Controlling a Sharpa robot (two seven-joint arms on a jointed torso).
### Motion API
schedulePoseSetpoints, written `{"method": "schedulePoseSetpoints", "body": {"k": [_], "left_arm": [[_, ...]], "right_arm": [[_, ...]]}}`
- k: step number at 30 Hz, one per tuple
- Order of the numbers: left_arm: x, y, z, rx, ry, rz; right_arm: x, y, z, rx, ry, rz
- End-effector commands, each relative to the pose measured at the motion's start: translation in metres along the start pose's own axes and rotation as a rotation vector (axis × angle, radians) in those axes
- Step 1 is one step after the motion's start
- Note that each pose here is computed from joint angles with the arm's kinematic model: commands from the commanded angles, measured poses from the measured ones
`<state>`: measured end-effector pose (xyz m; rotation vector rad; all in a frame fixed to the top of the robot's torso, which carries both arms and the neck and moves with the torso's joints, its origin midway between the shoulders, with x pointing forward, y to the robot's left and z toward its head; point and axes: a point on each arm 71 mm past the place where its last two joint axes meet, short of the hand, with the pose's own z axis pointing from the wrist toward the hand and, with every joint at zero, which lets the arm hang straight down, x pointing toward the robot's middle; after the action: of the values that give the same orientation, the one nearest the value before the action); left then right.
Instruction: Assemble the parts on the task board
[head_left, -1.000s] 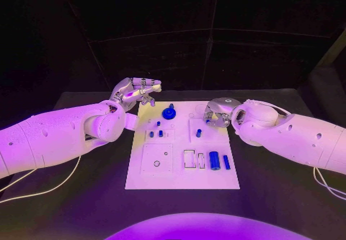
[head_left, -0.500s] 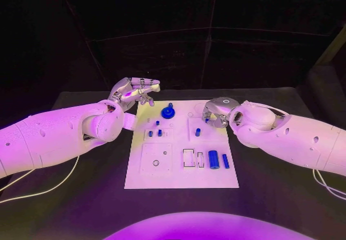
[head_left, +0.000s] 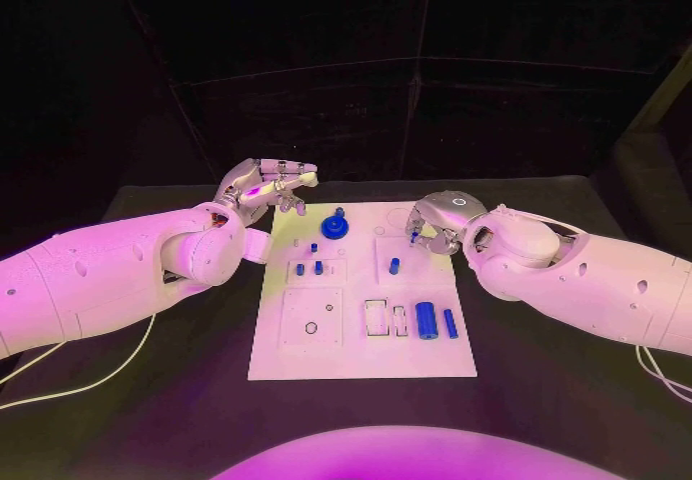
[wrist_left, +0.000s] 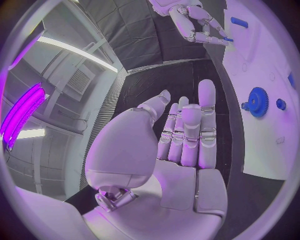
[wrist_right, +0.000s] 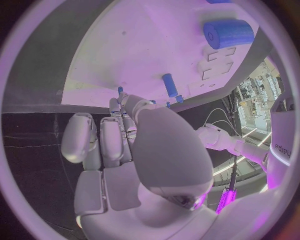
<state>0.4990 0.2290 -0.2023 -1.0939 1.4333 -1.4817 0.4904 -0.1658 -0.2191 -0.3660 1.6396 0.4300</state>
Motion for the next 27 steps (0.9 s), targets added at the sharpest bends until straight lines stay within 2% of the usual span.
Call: {"method": "schedulePoseSetpoints", "body": {"k": [1, 7, 12, 19, 27], "left_arm": [[-0.0006, 0.0, 0.0001, -0.011, 0.009, -0.009], [-0.0026, 0.0002, -0.0003, -0.014, 0.006, -0.008], [-0.0043, 0.0, -0.001, -0.014, 0.004, -0.007], [-0.0049, -0.0002, -0.0012, -0.012, 0.005, -0.008], [-0.0051, -0.0004, -0.0012, -0.014, 0.003, -0.007]], "right_arm": [[-0.008, 0.001, -0.002, -0.002, -0.08, 0.014], [-0.011, 0.002, -0.007, -0.008, -0.099, 0.033], [-0.017, 0.01, -0.017, -0.031, -0.112, 0.059], [-0.026, 0.041, -0.028, -0.106, -0.12, 0.104], [-0.03, 0.081, -0.027, -0.208, -0.119, 0.145]]}}
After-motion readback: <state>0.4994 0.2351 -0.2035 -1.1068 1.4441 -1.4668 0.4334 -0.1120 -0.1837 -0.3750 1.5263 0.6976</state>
